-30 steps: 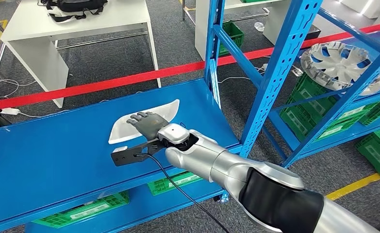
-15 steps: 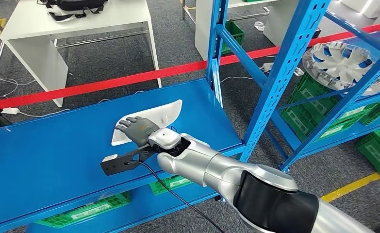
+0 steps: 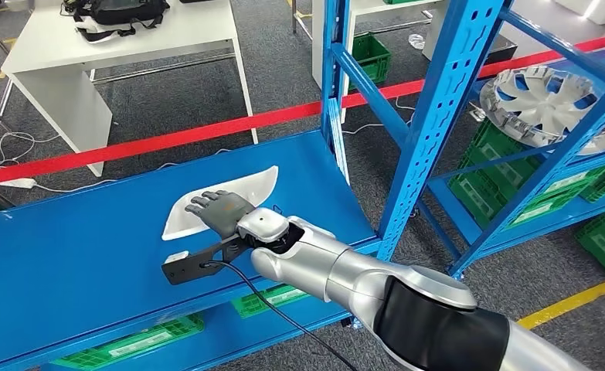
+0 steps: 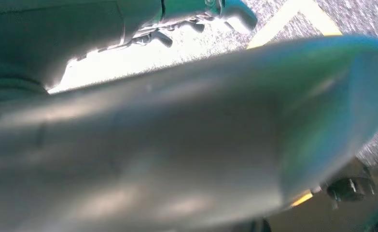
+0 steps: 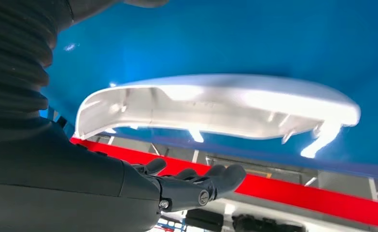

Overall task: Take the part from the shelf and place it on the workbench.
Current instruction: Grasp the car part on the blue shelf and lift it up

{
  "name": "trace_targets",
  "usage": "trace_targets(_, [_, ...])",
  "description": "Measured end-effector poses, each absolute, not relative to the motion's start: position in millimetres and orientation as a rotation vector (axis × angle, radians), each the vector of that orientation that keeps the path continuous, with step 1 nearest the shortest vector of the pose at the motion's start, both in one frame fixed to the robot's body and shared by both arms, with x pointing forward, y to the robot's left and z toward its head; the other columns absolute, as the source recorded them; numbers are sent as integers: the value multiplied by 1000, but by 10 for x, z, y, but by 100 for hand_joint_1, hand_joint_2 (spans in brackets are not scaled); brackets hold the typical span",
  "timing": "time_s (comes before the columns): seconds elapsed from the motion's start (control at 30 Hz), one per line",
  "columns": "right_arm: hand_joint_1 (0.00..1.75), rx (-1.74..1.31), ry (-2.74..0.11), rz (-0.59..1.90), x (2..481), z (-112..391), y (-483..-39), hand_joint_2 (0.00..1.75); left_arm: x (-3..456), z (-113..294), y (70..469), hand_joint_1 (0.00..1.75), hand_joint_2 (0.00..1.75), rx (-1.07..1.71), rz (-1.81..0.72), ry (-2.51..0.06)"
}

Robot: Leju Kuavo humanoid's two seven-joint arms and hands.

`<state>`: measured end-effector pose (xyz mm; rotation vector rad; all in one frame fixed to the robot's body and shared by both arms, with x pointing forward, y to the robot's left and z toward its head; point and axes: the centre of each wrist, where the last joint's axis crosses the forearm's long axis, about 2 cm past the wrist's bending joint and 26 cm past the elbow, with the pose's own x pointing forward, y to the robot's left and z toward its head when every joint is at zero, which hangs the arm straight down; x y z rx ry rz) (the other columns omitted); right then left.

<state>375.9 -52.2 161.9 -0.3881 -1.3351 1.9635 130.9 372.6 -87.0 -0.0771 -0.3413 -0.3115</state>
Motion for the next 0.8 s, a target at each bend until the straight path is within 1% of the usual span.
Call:
trace_targets(0.5, [0, -342, -1325, 1969, 3692, 1581, -458, 175, 1330, -866, 3712, 0, 0, -76, -320, -346])
trace_targets(0.77, [2, -315, -1286, 1967, 3674, 1492, -524, 175, 1345, -863, 3696, 0, 0, -79, -321, -353])
trace_targets(0.8, [43, -310, -1285, 1967, 3674, 1491, -524, 175, 1348, -863, 3696, 0, 0, -79, -320, -354])
